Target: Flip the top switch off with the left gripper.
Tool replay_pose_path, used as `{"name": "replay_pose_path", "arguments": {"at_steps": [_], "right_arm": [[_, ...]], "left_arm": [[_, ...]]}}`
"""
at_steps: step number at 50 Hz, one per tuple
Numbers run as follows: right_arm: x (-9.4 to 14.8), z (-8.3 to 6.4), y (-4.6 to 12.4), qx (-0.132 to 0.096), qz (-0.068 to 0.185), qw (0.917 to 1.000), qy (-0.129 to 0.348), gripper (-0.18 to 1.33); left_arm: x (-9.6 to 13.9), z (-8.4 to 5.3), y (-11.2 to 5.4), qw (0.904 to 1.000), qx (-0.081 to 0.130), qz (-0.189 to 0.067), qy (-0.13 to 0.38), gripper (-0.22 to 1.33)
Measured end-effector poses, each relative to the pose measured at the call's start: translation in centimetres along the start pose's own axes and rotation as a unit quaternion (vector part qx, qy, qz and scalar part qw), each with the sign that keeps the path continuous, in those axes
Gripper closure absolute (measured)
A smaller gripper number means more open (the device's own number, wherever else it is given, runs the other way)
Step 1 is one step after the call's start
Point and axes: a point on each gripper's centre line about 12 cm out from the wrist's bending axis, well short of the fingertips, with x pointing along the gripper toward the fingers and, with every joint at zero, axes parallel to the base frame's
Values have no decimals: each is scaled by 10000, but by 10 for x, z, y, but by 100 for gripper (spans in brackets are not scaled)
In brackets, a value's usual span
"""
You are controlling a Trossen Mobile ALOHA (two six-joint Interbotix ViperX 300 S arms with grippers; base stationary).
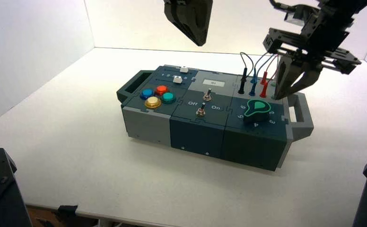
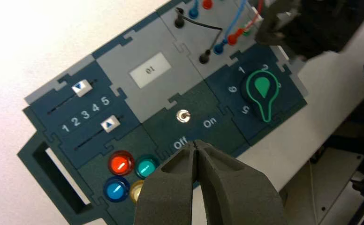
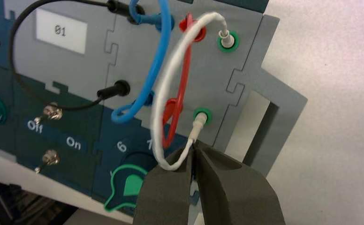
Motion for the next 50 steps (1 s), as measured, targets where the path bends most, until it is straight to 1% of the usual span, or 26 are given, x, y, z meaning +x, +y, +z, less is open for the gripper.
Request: {"name": "replay_pose_path", "arguments": {"at_steps": [5, 10, 17, 24, 28, 35, 38, 45, 50], "right_arm": [[6, 1, -1, 29, -38, 10000, 67, 129], [12, 6, -1, 75, -60, 9999, 98, 129], [15, 7, 0, 113, -69, 9998, 147, 129], [17, 10, 0, 123, -75, 9998, 160, 130], [17, 10, 0, 124, -73, 9998, 169, 129], [17, 10, 1, 129, -66, 9998, 162, 129], [17, 10, 0, 130, -69, 9997, 169, 129], [17, 11, 1, 135, -62, 9998, 162, 129], [17, 10, 1, 137, -65, 9997, 170, 129]], "left_arm": [[1, -2, -5, 10000, 63, -40, 59, 128], [2, -5, -8, 9998, 105, -59, 160, 128], [3, -7, -9, 9996, 186, -67, 192, 128], [15, -10, -8, 9991, 225, -71, 360, 128], [23, -11, -11, 9984, 273, -90, 478, 128], [32, -9, -19, 9973, 442, -139, 563, 128], [37, -6, -23, 9967, 541, -157, 582, 128], [45, -1, -25, 9960, 622, -173, 620, 128], [50, 0, -25, 9952, 694, -178, 672, 128]]}}
